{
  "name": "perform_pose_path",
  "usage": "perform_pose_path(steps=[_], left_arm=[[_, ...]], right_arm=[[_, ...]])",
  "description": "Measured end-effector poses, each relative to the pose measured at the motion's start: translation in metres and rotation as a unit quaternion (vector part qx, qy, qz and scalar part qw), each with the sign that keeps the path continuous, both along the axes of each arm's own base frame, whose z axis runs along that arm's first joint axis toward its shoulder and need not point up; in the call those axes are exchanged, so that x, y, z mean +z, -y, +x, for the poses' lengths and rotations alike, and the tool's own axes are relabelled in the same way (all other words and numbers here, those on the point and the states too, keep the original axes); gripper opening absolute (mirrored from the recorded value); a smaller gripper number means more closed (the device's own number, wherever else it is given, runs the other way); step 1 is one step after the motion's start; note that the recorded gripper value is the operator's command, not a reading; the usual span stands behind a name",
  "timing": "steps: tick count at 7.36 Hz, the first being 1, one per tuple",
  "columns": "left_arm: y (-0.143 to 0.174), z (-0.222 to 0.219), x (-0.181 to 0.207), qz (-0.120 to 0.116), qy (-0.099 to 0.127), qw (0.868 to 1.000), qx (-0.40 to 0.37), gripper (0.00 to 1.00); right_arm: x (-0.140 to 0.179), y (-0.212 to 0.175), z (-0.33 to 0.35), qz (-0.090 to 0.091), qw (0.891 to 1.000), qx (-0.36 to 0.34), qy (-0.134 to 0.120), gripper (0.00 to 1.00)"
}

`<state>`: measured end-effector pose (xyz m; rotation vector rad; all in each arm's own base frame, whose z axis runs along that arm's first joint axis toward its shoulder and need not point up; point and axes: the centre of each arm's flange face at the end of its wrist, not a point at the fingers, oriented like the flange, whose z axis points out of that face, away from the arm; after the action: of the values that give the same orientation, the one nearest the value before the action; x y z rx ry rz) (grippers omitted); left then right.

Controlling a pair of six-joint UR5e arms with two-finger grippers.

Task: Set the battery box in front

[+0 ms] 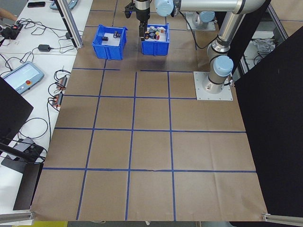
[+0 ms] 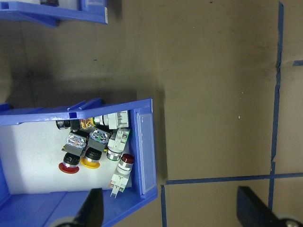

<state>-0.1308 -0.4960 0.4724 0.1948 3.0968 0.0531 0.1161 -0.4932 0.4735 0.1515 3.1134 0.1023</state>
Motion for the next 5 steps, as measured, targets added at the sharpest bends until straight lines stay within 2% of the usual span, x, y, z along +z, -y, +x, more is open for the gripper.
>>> perform_pose_path(steps=[2,5], left_arm=[[-0.0001,0.0000,-0.0005,0.000,0.000,1.000,0.000,1.00],[0.0006,0.0002,-0.0009,0.001,0.001,1.000,0.000,1.00]], right_arm=[[-0.0059,0.0063,0.0044,0.010,0.999,-0.040,0.014,1.00],[-0.0072,0.0085,0.0038,0.009,0.999,-0.046,0.007,1.00]])
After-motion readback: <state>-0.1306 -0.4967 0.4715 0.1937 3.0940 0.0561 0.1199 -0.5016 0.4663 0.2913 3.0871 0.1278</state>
